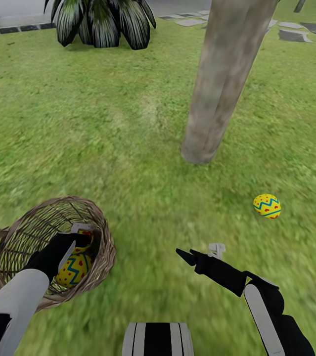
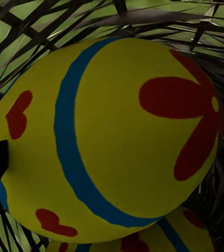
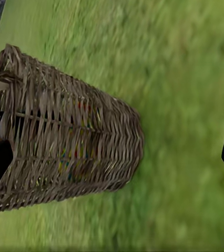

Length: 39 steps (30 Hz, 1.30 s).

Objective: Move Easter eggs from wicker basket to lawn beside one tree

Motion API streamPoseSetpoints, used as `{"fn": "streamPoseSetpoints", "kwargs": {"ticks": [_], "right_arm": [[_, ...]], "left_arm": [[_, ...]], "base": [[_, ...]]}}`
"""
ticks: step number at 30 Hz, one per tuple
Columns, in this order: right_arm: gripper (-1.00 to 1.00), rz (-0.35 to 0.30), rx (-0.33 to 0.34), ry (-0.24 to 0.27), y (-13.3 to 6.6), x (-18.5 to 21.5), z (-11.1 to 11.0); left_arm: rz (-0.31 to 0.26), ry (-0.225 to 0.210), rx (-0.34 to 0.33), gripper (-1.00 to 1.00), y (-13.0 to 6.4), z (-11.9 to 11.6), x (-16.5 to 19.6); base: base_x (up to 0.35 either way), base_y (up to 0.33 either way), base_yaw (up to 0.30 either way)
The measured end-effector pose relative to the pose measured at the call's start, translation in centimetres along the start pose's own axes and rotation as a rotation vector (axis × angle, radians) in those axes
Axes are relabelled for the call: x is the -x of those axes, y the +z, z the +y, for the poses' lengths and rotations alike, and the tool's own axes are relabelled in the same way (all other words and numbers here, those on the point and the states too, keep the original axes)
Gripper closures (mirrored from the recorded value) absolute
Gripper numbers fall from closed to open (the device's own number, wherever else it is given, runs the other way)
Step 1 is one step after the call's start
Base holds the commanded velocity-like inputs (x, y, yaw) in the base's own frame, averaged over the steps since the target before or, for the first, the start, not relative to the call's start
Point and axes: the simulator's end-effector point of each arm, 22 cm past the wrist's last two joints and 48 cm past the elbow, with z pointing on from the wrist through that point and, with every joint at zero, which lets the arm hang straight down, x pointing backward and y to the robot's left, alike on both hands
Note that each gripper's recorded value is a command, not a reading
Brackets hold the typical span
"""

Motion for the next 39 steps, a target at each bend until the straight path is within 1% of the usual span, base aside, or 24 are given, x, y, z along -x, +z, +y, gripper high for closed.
{"fn": "streamPoseSetpoints", "kwargs": {"ticks": [15,37,38,39], "right_arm": [[-1.0,0.008,-0.005,0.01,0.18,-0.42,-0.47],[-1.0,0.008,-0.005,0.011,0.2,-0.45,-0.52],[-1.0,0.008,-0.005,0.011,0.19,-0.44,-0.53],[-1.0,0.008,-0.005,0.011,0.18,-0.44,-0.54]], "left_arm": [[-0.004,0.003,0.001,-1.0,0.33,-0.11,0.12],[-0.005,0.001,0.0,-1.0,0.34,-0.13,0.16],[-0.005,0.001,0.0,1.0,0.34,-0.13,0.16],[-0.005,-0.001,-0.001,1.0,0.34,-0.13,0.18]], "base": [[0.0,0.016,0.0],[0.0,0.001,0.0],[0.0,0.0,0.0],[0.0,0.0,0.0]]}}
